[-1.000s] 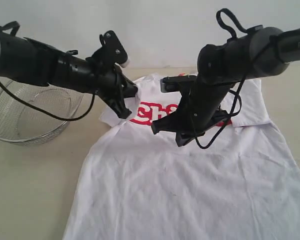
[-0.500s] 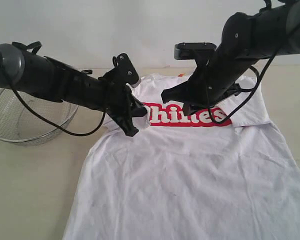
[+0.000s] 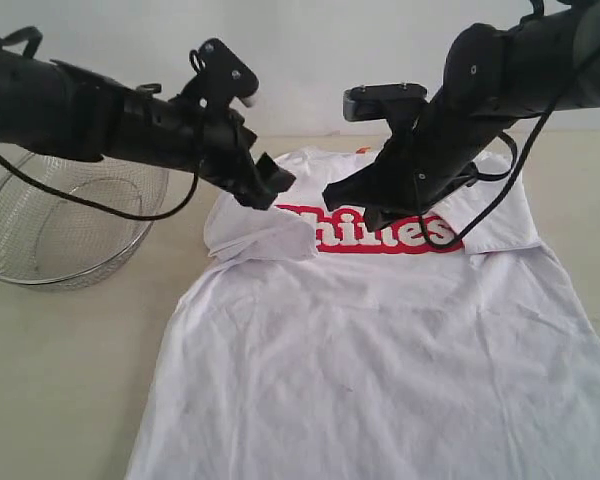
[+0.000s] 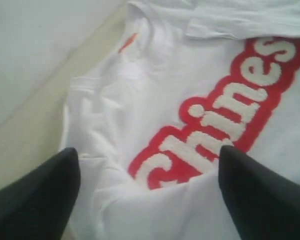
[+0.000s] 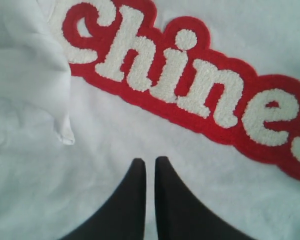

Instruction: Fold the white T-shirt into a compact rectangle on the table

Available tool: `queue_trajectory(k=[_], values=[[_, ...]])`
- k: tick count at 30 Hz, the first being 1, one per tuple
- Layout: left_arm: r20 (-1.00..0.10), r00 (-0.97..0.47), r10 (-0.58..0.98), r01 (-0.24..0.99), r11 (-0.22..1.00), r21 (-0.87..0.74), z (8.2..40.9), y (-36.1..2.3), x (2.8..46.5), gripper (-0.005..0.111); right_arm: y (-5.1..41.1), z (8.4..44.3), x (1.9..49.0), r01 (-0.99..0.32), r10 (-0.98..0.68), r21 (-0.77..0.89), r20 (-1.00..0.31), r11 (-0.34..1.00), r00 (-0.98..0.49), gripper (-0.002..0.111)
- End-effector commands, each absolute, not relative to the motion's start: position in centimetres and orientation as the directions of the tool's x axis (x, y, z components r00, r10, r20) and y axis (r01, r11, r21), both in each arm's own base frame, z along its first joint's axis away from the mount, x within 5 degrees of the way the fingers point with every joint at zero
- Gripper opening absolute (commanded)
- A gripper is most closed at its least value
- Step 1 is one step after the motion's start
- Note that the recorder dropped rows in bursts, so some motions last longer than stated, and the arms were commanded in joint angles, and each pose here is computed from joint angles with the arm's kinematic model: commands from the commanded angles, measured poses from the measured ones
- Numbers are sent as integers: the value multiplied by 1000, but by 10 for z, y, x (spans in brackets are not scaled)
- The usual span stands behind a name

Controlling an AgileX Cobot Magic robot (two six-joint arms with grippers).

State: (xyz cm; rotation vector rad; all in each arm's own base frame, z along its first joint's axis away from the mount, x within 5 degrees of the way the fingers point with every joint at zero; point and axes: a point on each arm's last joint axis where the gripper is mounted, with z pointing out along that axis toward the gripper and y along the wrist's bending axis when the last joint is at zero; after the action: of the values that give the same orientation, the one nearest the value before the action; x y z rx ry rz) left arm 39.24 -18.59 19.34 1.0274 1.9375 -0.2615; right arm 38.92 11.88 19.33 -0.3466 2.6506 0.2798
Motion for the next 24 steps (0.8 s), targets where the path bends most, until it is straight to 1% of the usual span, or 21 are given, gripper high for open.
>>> queue_trajectory(k=[1, 4, 7, 10, 12, 13, 14, 17, 18, 19, 20, 21, 24], values=[[-824, -368, 431, 588, 794, 152, 222, -160, 388, 72, 116, 198, 390, -371, -289, 81, -487, 925, -825, 1], [-840, -448, 306, 506, 861, 44, 235, -135, 375, 71, 117, 205, 394, -435, -355, 40, -510, 900, -783, 1], [-827, -521, 212, 422, 906, -34, 234, -107, 358, 71, 120, 219, 401, -494, -417, -5, -545, 869, -727, 1], [-799, -580, 160, 356, 932, -71, 225, -84, 339, 71, 126, 235, 409, -585, -523, -107, -596, 804, -609, 1], [-785, -600, 153, 341, 937, -78, 220, -78, 328, 71, 134, 241, 411, -610, -551, -141, -619, 780, -560, 2], [-778, -609, 153, 337, 938, -79, 217, -76, 324, 71, 140, 243, 410, -633, -576, -163, -623, 757, -529, 5], [-773, -616, 154, 335, 939, -79, 215, -76, 321, 71, 145, 243, 409, -656, -604, -186, -622, 732, -498, 10], [-753, -643, 140, 322, 941, -101, 207, -75, 315, 71, 165, 241, 400, -749, -710, -245, -584, 616, -393, 33], [-749, -649, 132, 312, 945, -103, 204, -74, 313, 71, 172, 240, 397, -772, -735, -256, -572, 582, -365, 43], [-747, -652, 131, 304, 947, -100, 203, -73, 313, 71, 180, 237, 394, -792, -756, -265, -562, 550, -336, 49], [-746, -655, 122, 294, 950, -102, 202, -72, 312, 71, 186, 236, 391, -810, -774, -273, -553, 519, -309, 53], [-743, -660, 109, 277, 955, -106, 201, -71, 312, 71, 194, 233, 388, -826, -791, -284, -545, 487, -279, 54], [-737, -672, 72, 246, 961, -130, 200, -70, 311, 71, 214, 224, 383, -854, -822, -312, -532, 415, -205, 54]])
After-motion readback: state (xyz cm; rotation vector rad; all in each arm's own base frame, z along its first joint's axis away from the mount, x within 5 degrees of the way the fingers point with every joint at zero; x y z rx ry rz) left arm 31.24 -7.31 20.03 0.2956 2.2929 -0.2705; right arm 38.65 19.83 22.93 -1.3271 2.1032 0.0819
